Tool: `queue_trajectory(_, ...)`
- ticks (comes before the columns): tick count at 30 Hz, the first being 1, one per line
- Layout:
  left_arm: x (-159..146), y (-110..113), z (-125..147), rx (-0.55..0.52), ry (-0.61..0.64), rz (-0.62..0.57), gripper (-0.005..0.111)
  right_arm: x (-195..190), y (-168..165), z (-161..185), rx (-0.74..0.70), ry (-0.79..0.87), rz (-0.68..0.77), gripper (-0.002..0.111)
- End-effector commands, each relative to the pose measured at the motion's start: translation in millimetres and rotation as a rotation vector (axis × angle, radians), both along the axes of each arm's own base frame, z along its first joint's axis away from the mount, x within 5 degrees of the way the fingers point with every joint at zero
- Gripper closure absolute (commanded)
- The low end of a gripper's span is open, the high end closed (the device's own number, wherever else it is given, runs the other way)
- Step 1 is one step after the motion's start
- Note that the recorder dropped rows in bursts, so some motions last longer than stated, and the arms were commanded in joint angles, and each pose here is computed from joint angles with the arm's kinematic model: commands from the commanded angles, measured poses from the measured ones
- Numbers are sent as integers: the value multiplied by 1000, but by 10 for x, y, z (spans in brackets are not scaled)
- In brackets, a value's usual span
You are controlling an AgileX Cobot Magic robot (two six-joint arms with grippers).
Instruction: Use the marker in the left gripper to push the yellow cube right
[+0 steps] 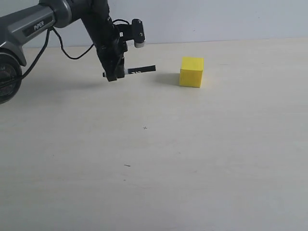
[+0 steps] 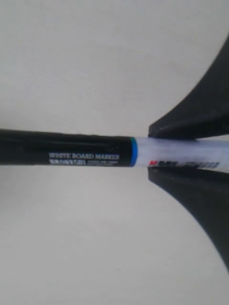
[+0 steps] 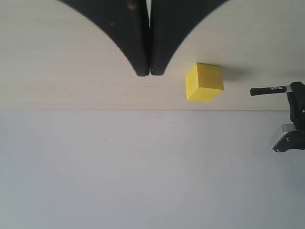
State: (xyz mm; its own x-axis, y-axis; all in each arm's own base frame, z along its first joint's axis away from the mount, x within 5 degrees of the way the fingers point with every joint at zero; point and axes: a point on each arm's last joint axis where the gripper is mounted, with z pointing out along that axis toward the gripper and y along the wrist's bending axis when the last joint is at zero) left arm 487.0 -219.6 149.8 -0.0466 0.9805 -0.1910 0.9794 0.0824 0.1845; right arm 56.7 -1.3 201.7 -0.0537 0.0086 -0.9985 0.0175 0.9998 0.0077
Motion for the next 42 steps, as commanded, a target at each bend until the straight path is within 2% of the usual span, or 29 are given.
queue_trajectory(1,26,-88,-4,-6,-48,58,107,-3,0,-7,-4,-7,1,108)
queue_trajectory(7,-16,-224,30,-6,-79,20,107,-3,0,-7,-4,-7,1,108)
queue_trajectory(13,23,-336,58,58,-226,56,107,-3,0,-7,-4,-7,1,108)
queue_trajectory(21,-18,-460,58,45,-249,15,107,-3,0,-7,-4,-7,1,108)
queue_trajectory(27,15,-420,-84,112,-259,6,107,-3,0,-7,-4,-7,1,108)
queue_trajectory(32,31,-466,-190,94,-271,-4,107,-3,0,-7,-4,-7,1,108)
queue_trajectory(34,21,-561,-172,61,-308,-20,107,-3,0,-7,-4,-7,1,108)
queue_trajectory(38,-221,-1017,-164,45,-358,-194,107,-3,0,-7,-4,-7,1,108)
queue_trajectory(40,-238,-1039,-164,48,-359,-193,107,-3,0,-7,-4,-7,1,108)
queue_trajectory(42,-192,-963,-167,47,-349,-153,107,-3,0,-7,-4,-7,1,108)
